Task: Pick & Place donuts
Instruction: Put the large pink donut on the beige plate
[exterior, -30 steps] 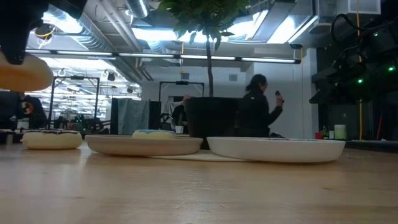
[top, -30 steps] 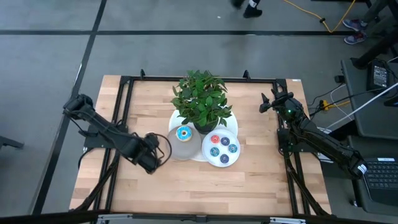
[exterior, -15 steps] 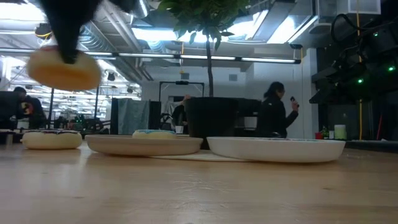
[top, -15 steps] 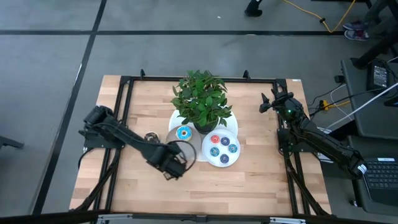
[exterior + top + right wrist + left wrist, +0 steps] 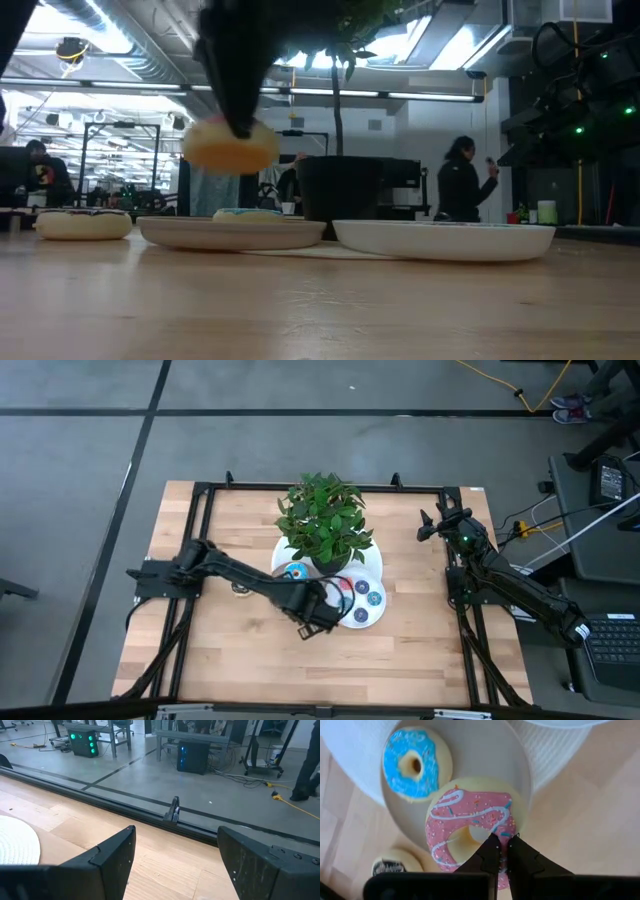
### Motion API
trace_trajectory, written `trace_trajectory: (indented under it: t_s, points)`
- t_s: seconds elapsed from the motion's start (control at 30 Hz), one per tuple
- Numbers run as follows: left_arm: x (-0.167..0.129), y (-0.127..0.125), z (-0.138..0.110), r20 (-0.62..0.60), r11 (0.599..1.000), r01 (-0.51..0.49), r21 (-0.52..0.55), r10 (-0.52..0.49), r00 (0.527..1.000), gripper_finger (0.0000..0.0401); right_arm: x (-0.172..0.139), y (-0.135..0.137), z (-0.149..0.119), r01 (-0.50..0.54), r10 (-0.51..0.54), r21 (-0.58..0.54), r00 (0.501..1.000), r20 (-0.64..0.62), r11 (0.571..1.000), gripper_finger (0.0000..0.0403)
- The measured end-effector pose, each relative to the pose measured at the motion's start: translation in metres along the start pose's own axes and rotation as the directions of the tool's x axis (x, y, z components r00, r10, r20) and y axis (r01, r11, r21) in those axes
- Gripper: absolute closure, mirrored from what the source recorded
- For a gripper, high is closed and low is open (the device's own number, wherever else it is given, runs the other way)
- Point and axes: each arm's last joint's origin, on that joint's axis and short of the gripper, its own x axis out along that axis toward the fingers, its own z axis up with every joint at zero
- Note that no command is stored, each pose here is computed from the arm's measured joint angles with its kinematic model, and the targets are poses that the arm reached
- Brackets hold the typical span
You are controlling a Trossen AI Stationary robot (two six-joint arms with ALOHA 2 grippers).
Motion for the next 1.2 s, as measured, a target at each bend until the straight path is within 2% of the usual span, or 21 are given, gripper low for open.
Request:
trace_trajectory:
  t_s: [0.17, 0.43, 1.0, 1.2]
  points:
    - [0.016, -0.002, 0.016, -0.014, 1.0, -0.016, 0.014, 0.016, 1.0, 0.0386, 0.0, 0.0, 0.0, 0.0, 0.0, 0.0, 1.0, 0.0, 1.0, 0.0124]
    - [0.037, -0.004, 0.026, -0.037, 0.999, -0.047, 0.006, 0.047, 0.998, 0.0386, 0.0, 0.0, 0.0, 0.0, 0.0, 0.0, 1.0, 0.0, 1.0, 0.0124]
    - [0.06, -0.018, 0.03, -0.018, 0.999, -0.038, 0.015, 0.038, 0.999, 0.0385, 0.0, 0.0, 0.0, 0.0, 0.0, 0.0, 1.0, 0.0, 1.0, 0.0124]
    - [0.06, -0.02, 0.029, -0.011, 0.999, -0.038, 0.028, 0.038, 0.999, 0.0362, 0.0, 0.0, 0.0, 0.0, 0.0, 0.0, 1.0, 0.0, 1.0, 0.0124]
